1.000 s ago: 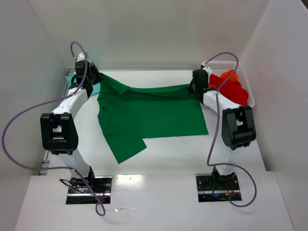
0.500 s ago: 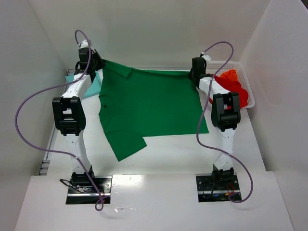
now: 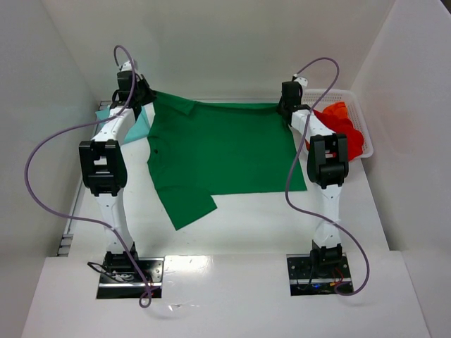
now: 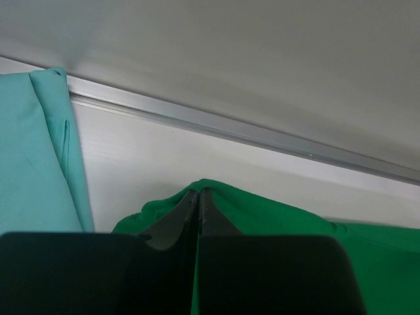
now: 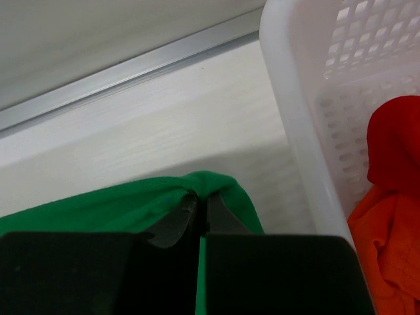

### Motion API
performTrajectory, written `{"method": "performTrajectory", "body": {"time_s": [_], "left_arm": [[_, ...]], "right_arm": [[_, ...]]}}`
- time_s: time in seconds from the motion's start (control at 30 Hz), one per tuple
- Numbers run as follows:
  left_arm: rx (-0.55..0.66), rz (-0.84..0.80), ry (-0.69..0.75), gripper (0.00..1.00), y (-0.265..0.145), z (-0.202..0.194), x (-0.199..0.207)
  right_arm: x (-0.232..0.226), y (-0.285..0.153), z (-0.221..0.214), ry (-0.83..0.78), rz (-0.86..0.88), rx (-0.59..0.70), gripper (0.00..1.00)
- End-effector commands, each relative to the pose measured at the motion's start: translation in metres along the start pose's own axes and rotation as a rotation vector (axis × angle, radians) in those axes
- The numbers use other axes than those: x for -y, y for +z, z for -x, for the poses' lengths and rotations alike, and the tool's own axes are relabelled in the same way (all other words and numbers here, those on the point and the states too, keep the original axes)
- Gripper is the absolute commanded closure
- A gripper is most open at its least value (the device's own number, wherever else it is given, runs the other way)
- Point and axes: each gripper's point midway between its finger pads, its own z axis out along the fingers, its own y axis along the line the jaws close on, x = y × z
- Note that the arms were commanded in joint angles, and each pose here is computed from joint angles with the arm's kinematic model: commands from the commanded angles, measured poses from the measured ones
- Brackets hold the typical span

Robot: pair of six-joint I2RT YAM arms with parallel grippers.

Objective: Fold and stack the t-shirts
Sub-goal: Grap the side of the flattened tshirt furthest away from the robot with both arms

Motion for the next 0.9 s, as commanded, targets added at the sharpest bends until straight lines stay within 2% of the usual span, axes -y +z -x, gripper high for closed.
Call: {"method": "performTrajectory", "body": {"time_s": [0.0,0.3,0.53,0.87], "left_arm": [[0.065,-0.034,0.033,1.00,-0.010,0.029,0.010],[-0.016,-0.028,-0.005,1.00,-0.054,-0.006,0.005],[-0.093,-0.028,-0.043,1.00,-0.089,-0.039,0.002],[-0.131,-0.024,-0.052,1.00,-0.126,-0.055,0.001]], "right_arm": [[0.003,-0.012,0.027,-0.005,0.006,0.048,1.00],[0.010,-0.047,0.019,0.027,0.034,0.024,1.00],[0.013,-0.053,-0.001,0.017,0.042,-0.035,1.00],[0.033,-0.051,-0.008,-0.045,-0.040,-0.090,1.00]]}}
